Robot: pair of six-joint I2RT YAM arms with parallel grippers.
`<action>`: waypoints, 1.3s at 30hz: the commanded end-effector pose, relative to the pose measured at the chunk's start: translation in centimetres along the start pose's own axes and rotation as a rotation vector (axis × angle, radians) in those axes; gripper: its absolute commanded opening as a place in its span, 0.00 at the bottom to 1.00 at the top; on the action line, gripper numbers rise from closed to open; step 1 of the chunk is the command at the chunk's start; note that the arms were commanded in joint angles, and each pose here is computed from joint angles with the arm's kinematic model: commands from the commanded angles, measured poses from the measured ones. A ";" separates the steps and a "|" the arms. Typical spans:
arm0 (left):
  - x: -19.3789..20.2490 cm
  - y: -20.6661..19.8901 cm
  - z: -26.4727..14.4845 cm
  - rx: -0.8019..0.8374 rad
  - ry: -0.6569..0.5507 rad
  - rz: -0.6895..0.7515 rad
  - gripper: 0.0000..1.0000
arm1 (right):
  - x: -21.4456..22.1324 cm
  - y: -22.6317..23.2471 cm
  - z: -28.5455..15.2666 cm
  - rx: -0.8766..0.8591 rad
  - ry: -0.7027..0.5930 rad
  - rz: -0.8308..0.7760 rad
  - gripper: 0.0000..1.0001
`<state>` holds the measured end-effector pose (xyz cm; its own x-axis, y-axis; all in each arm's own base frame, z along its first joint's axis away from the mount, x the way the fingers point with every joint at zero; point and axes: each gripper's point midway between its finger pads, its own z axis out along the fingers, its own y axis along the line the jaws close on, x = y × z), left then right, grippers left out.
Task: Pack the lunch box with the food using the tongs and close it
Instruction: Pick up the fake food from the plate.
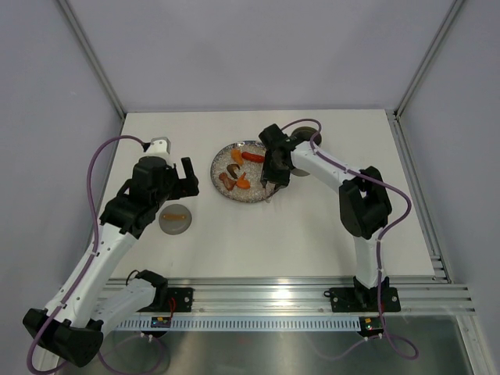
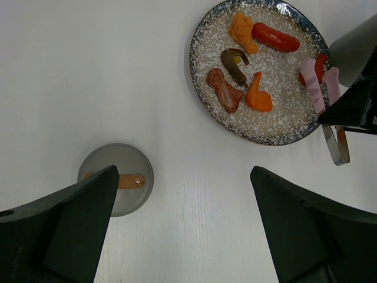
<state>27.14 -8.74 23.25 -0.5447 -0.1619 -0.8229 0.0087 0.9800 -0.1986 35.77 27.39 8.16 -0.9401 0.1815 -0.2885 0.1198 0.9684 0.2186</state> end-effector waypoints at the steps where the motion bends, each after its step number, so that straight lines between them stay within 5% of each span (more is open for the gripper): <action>1: -1.0 -0.6 0.3 0.019 -0.044 -0.007 0.99 | -1.7 0.9 0.1 -0.016 -0.048 0.036 0.49; 24: -0.6 -0.5 0.4 0.019 -0.034 0.000 0.99 | -2.5 0.5 1.8 -0.006 -0.037 0.043 0.46; 34: -0.8 -0.5 0.4 0.020 -0.040 -0.004 0.99 | -2.5 0.8 0.4 -0.001 -0.051 -0.005 0.25; 39: -0.8 -0.5 0.5 0.016 -0.038 0.000 0.99 | -2.3 1.1 -1.4 -0.006 -0.069 -0.044 0.01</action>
<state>27.20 -8.78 22.66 -0.5538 -0.1582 -0.8175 0.0068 0.9809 -0.1944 37.18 27.27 6.39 -0.9438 0.1749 -0.2806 0.1243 0.9740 0.1892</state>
